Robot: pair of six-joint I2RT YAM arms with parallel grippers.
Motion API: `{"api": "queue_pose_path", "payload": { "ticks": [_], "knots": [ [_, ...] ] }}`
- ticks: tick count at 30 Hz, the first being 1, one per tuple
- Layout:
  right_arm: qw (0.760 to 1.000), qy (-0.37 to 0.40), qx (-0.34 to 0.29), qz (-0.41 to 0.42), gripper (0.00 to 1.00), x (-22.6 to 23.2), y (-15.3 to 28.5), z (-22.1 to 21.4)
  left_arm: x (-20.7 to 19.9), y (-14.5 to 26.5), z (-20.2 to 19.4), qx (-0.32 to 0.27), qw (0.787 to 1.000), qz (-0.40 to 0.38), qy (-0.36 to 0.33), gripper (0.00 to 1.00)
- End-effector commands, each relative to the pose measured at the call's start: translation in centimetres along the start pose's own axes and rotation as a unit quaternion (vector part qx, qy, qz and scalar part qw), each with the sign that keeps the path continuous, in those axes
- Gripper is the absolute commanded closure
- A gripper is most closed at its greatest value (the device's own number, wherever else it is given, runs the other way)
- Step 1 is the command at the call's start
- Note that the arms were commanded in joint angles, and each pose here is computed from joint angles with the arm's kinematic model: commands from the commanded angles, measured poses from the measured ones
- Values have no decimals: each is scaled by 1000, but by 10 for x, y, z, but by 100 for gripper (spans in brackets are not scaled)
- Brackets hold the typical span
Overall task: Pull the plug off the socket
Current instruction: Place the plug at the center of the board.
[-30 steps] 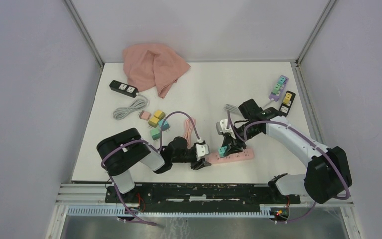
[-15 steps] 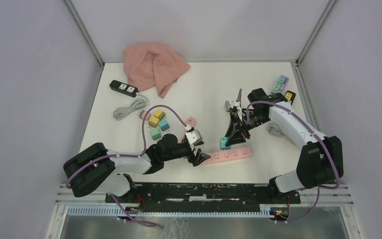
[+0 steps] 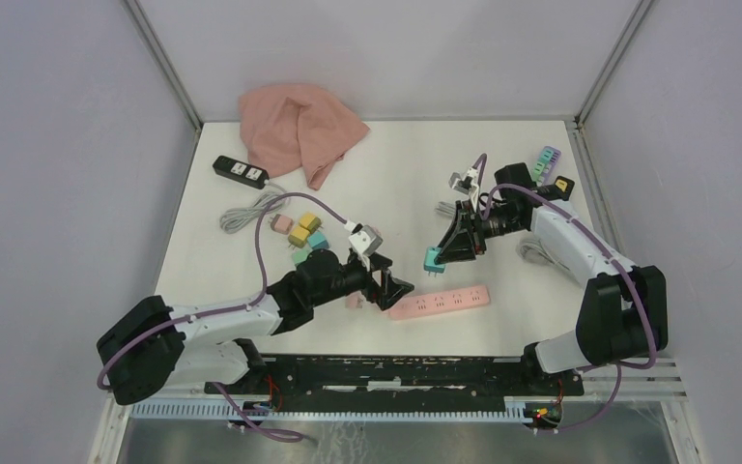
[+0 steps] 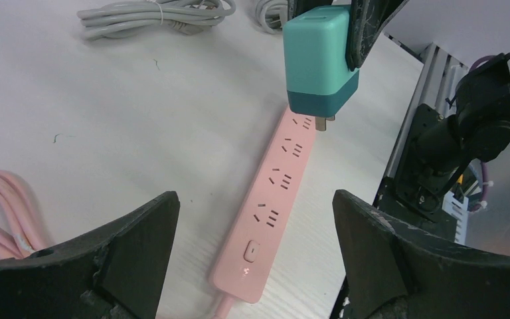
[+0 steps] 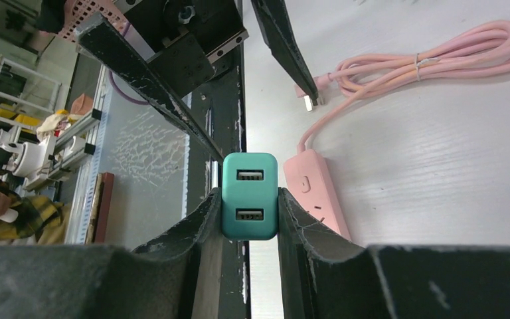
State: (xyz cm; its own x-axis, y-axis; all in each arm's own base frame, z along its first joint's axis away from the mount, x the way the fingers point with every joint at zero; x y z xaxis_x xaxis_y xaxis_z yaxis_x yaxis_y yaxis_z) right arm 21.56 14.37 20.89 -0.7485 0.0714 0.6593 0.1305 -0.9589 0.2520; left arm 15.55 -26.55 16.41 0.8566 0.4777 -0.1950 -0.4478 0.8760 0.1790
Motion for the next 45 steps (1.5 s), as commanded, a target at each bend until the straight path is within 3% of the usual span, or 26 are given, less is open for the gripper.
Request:
{"api": "queue_pose_path", "payload": {
  "ticks": [1, 17, 24, 31, 38, 45],
  "knots": [
    [999, -3, -39, 26, 97, 8, 2, 16, -6, -4, 28, -31, 998, 2, 49, 8],
    [998, -40, -50, 11, 97, -2, 4, 19, -9, -16, 45, -24, 992, 16, 120, 8],
    [994, -94, -57, -5, 96, -14, 1, 20, -15, -20, 50, -18, 991, -6, 133, 10],
    [979, -183, -62, -64, 97, -36, -2, 17, 6, -37, 49, 66, 974, 142, 166, 10],
    [969, -232, -60, -64, 97, -45, -6, 14, 0, -47, 57, 77, 963, 205, 155, 10],
    [967, -236, -59, -70, 97, -47, -6, 13, -13, -75, 66, 100, 961, 218, 140, 29]
  ]
}}
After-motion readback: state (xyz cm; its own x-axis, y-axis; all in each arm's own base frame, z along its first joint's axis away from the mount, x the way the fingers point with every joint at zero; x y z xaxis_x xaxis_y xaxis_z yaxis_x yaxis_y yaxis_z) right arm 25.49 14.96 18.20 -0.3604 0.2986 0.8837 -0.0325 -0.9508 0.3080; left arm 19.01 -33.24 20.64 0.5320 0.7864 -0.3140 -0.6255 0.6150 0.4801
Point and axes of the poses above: each gripper's point midway between its finger pads, its own y axis back along the fingers, its own x axis along the line the jaws close on, z = x × y, the point moved 7 cm from there along y, back along the fingers, and after that the axes turned 6 degrees about -y, right-handed, at the moved point
